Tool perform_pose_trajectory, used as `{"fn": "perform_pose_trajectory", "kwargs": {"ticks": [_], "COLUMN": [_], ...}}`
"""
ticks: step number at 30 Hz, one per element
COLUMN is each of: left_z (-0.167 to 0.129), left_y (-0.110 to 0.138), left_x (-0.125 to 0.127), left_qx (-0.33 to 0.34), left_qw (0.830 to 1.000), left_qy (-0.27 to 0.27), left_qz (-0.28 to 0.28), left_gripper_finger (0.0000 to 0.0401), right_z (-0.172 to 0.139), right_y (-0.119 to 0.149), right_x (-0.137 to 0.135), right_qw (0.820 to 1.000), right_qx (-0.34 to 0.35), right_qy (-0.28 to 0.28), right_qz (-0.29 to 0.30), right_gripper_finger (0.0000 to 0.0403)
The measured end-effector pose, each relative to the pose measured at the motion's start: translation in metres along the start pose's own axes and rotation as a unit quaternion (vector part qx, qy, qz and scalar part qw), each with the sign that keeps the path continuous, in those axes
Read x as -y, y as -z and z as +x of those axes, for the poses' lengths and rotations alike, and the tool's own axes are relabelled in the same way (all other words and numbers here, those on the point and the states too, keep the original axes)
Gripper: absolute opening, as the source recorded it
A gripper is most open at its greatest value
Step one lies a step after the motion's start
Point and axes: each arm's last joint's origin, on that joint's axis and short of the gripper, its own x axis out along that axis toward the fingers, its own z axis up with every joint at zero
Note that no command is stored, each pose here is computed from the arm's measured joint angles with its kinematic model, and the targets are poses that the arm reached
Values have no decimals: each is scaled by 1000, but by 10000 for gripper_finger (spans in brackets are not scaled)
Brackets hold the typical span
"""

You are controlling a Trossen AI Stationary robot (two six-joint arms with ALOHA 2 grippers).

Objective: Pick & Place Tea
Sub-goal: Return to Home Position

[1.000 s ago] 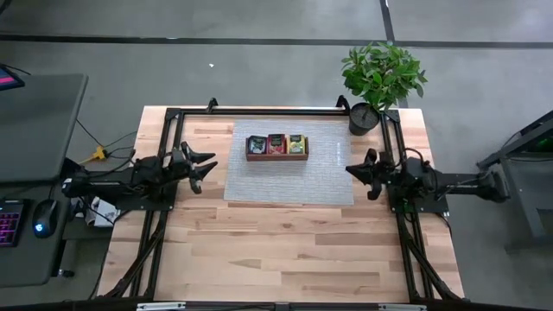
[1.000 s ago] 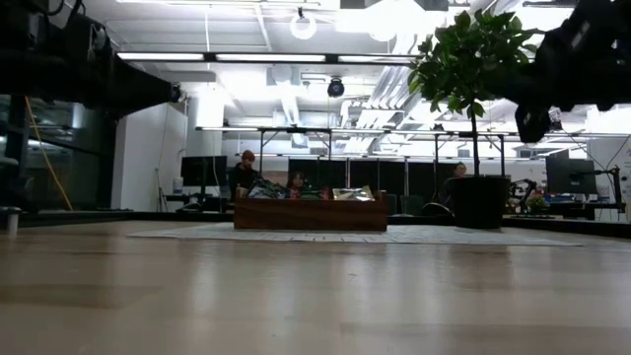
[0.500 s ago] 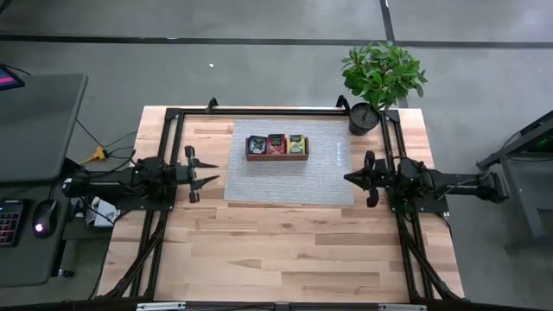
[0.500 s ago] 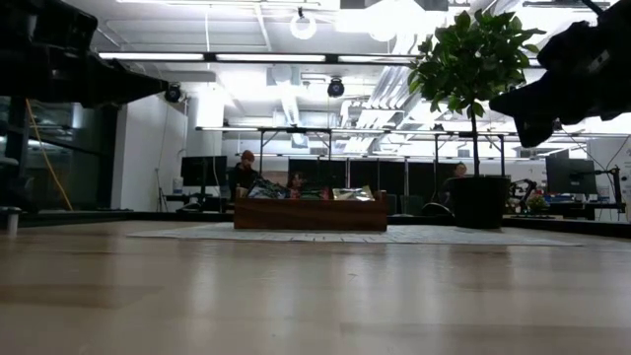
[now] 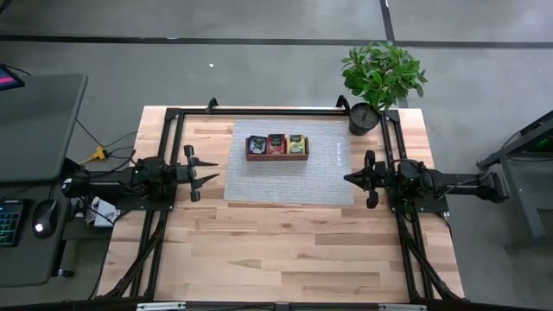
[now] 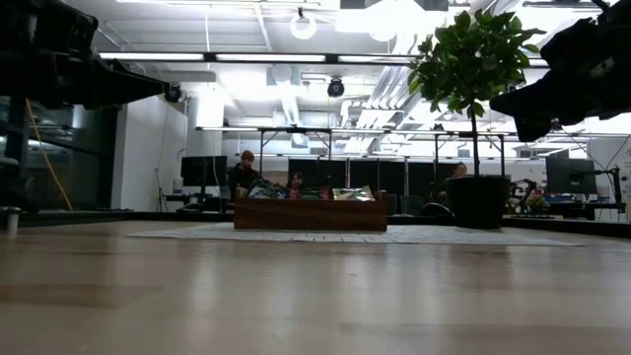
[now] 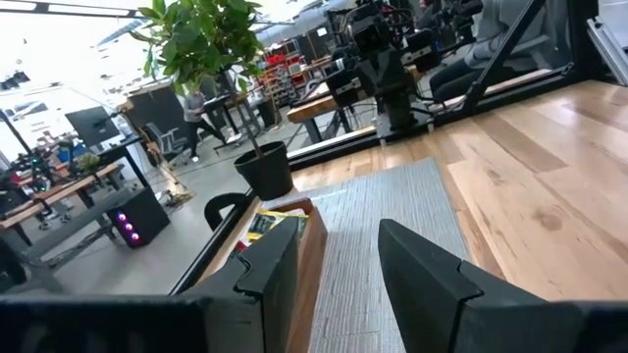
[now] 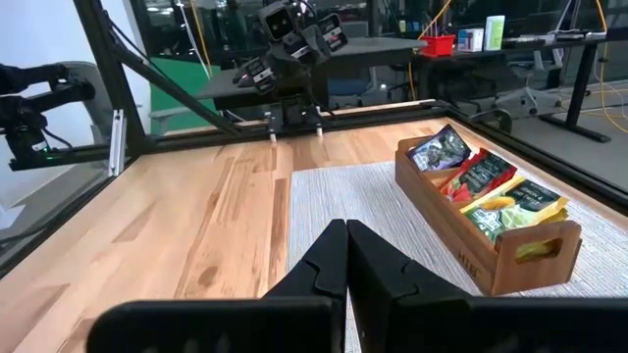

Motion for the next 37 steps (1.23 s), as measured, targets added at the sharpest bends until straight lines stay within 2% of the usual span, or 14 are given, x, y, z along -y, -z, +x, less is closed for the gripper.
{"fn": "perform_pose_trajectory", "kwargs": {"ticks": [37], "left_z": [0], "left_y": [0], "left_x": [0], "left_qx": [-2], "left_qw": [1000], "left_qy": [-1], "left_qz": [0], "left_gripper_finger": [140], "right_z": [0], "right_y": [0], "right_x": [0], "right_qw": [1000], "right_qx": [0], "right_qy": [0], "right_qz": [0], "right_gripper_finger": [6]}}
